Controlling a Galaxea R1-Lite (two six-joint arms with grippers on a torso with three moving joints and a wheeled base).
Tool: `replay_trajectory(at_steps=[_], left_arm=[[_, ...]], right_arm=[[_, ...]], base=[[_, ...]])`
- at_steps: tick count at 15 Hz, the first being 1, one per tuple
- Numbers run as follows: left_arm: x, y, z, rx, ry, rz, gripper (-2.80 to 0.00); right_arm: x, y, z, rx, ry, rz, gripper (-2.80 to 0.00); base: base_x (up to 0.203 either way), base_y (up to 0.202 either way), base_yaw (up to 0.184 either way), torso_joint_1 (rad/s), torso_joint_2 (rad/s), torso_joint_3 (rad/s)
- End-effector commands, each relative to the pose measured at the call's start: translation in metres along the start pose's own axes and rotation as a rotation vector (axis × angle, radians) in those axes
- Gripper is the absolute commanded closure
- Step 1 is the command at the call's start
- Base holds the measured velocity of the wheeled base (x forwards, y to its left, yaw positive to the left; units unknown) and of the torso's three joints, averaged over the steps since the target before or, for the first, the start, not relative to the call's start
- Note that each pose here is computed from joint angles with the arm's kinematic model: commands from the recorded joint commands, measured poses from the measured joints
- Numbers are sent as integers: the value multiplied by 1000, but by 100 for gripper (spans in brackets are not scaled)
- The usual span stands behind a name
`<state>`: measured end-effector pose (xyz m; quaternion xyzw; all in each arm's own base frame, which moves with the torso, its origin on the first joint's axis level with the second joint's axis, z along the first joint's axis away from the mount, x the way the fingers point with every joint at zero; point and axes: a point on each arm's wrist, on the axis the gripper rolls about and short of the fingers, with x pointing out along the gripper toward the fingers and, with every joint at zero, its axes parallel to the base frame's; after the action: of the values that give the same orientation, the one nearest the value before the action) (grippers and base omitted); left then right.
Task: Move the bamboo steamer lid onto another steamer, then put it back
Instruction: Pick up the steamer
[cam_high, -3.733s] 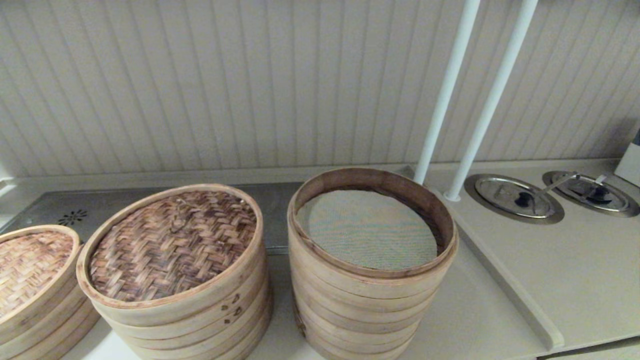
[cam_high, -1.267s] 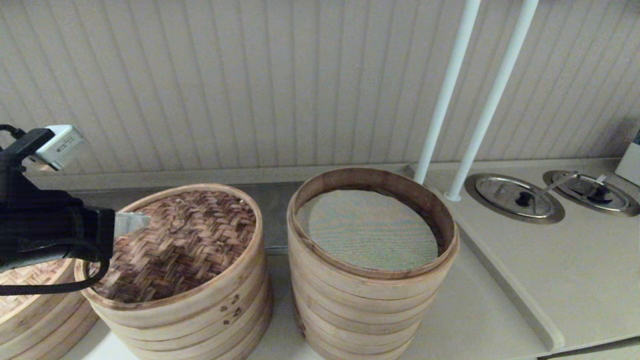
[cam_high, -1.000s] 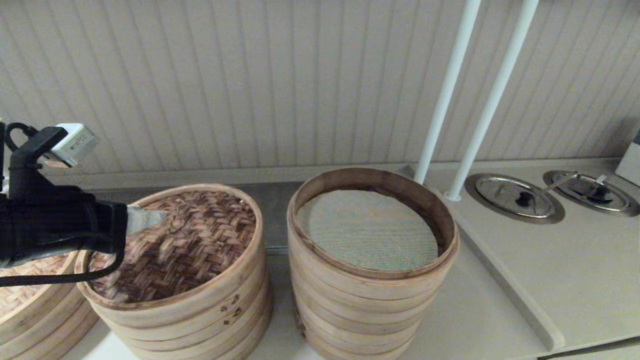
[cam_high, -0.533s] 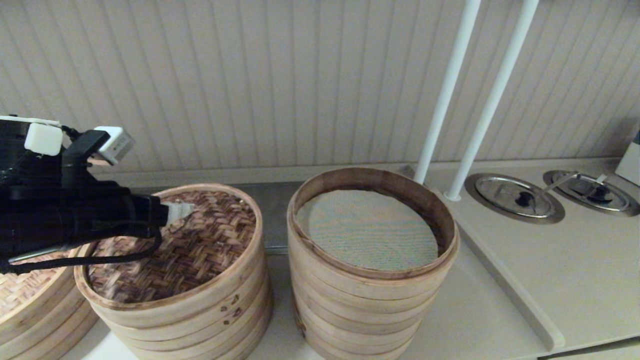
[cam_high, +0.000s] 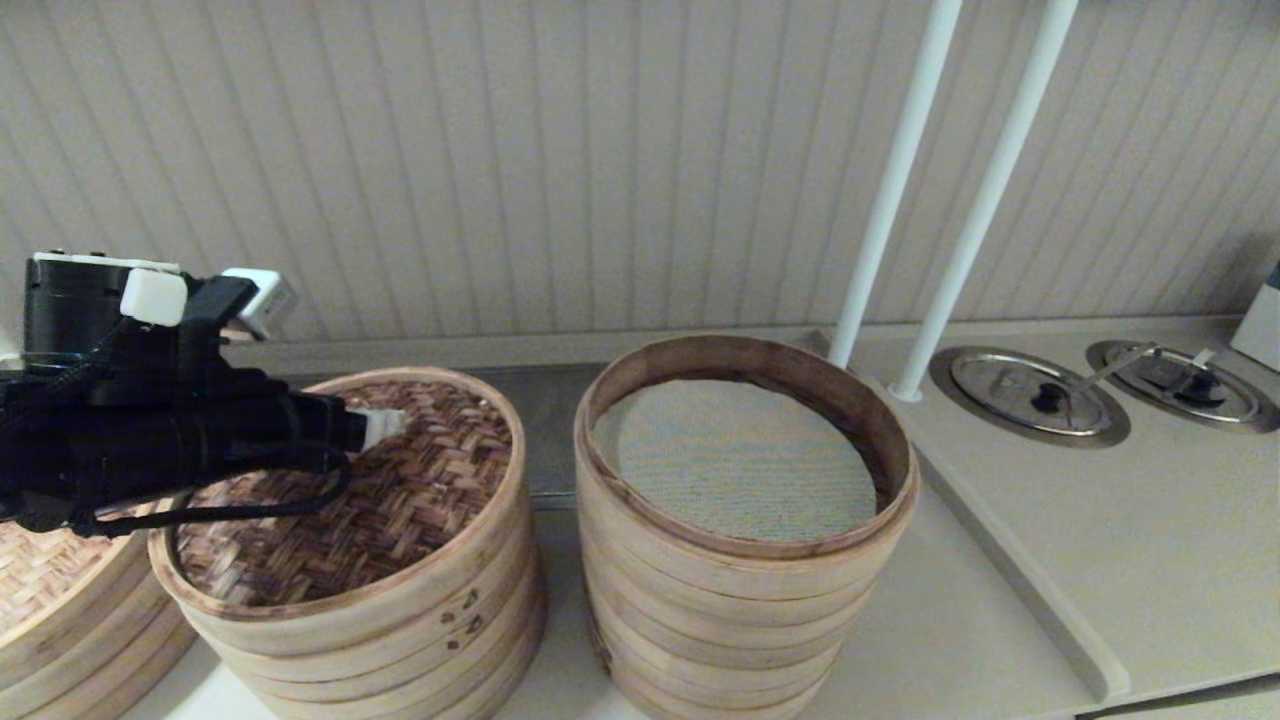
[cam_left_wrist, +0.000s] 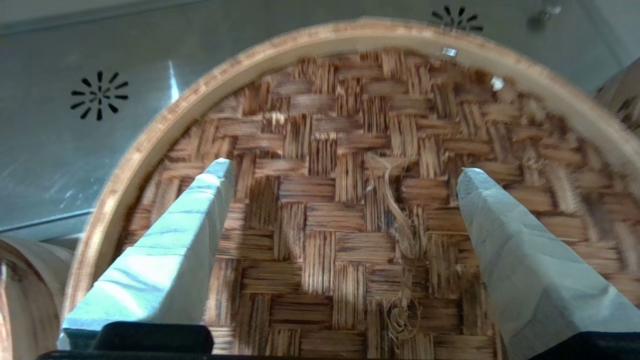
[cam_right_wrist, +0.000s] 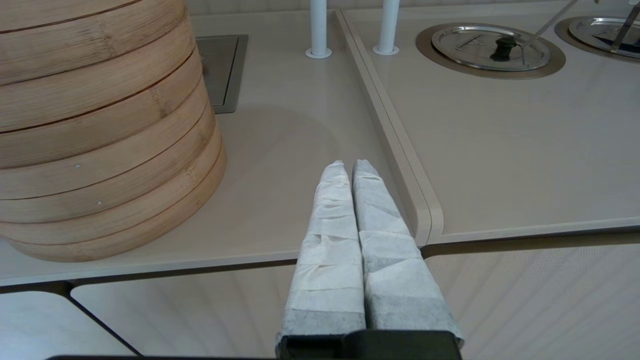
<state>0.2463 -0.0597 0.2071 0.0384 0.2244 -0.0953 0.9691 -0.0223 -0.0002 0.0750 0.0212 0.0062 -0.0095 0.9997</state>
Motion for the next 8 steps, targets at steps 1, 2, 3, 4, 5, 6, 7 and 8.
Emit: replay_trajectory(at_steps=[1,2,3,4,5,6,7,8], left_arm=[[5,-1,-3,6,12,-1,-280],[6,-1,-5,14,9,-1,-280],[7,-1,-6,18,3,-1,-280],[7,-2,-6,20,-2,-1,-280],[7,-2,-6,22,-9,-1,-280],[6,-2,-6,22,-9,-1,-280],[6,-2,-6,22,-9,-1,-280],[4,-2,-8,22,-6,-1,-280]], right_arm=[[0,0,-1,0,4,0,0],[0,0,-1,0,4,2,0],[0,0,-1,0,4,0,0],[0,0,-1,0,4,2,0],[0,0,-1,0,4,2,0],[0,0,-1,0,4,0,0],[0,0,-1,0,4,0,0],[0,0,-1,0,4,1,0]], base=[[0,0,0,0,0,0],[0,0,0,0,0,0],[0,0,0,0,0,0],[0,0,0,0,0,0],[0,0,0,0,0,0],[0,0,0,0,0,0],[0,0,0,0,0,0],[0,0,0,0,0,0]])
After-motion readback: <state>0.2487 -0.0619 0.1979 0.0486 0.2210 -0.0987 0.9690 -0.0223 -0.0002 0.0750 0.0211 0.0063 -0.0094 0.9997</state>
